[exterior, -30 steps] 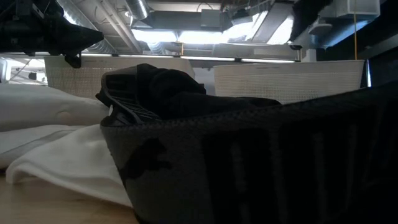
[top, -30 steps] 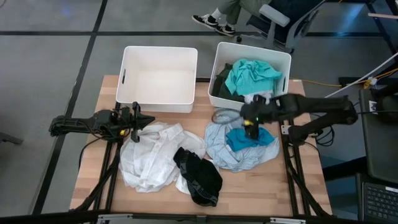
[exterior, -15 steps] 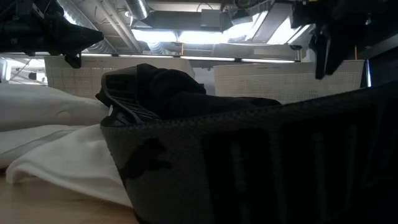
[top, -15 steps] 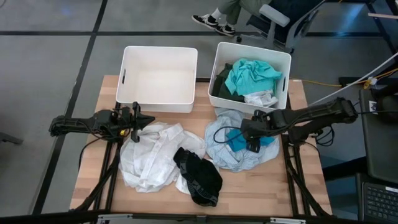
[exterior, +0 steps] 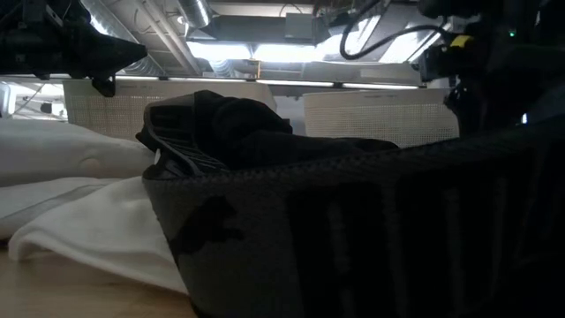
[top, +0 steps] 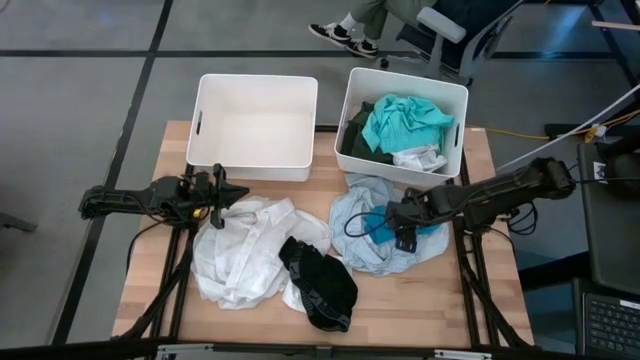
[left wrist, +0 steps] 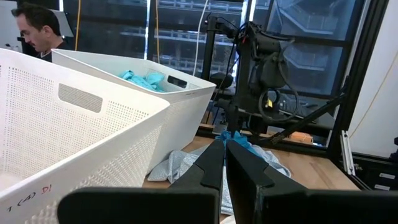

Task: Sort clothes
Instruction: Put the blue shorts into the right white bin

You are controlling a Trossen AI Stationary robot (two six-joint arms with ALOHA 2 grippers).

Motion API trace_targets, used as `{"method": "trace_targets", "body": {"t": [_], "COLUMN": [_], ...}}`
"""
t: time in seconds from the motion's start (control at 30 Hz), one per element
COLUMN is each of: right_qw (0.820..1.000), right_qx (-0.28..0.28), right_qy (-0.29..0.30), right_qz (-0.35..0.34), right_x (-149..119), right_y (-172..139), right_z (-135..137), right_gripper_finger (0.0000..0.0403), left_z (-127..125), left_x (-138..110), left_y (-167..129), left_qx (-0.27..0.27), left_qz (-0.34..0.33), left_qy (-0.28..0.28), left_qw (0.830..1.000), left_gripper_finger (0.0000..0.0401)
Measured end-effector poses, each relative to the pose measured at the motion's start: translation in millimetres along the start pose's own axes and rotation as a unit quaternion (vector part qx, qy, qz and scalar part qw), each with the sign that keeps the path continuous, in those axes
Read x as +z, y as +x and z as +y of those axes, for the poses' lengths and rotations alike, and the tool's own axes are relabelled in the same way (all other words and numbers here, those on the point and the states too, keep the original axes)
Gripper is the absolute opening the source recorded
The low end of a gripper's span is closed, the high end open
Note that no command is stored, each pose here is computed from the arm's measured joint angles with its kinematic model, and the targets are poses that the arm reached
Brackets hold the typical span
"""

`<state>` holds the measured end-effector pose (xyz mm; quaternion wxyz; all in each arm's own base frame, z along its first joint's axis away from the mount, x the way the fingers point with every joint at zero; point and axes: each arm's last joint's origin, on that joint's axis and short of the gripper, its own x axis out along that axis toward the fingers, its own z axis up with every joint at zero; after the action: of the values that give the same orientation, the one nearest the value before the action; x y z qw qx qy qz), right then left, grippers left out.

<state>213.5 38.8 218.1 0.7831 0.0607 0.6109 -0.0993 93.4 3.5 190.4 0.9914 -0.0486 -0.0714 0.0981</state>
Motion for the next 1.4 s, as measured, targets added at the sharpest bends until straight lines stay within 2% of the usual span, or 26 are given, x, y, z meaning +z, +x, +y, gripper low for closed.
{"method": "trace_targets", "body": {"t": [0.33,0.63,0.73,1.03,1.17,1.27,1.4], "right_qw": [1.000,1.000,1.000,1.000,0.999,0.999,0.999], "right_qx": [-0.001,-0.013,-0.014,-0.015,-0.015,-0.015,-0.015], "right_qy": [0.001,0.004,0.004,0.007,0.010,0.015,0.017], "right_qz": [-0.010,-0.026,-0.026,-0.026,-0.026,-0.026,-0.026], "right_x": [-13.0,-19.3,-19.4,-19.6,-19.5,-19.5,-19.3], "right_y": [28.6,42.1,42.3,42.4,42.4,42.4,41.9], "right_z": [-2.0,-4.0,-4.1,-4.3,-4.3,-4.3,-4.2], "right_gripper_finger": [0.0275,0.0270,0.0242,0.0104,0.0057,0.0040,0.0043], "left_z": [0.0,0.0,0.0,0.0,0.0,0.0,0.0], "left_x": [0.0,0.0,0.0,0.0,0.0,0.0,0.0], "left_y": [0.0,0.0,0.0,0.0,0.0,0.0,0.0], "left_qx": [0.000,0.000,0.000,0.000,0.000,0.000,0.000], "left_qz": [0.000,0.000,0.000,0.000,0.000,0.000,0.000], "left_qy": [0.000,0.000,0.000,0.000,0.000,0.000,0.000], "left_qw": [1.000,1.000,1.000,1.000,1.000,1.000,1.000], "left_gripper_finger": [0.0008,0.0008,0.0008,0.0008,0.0008,0.0008,0.0008]}}
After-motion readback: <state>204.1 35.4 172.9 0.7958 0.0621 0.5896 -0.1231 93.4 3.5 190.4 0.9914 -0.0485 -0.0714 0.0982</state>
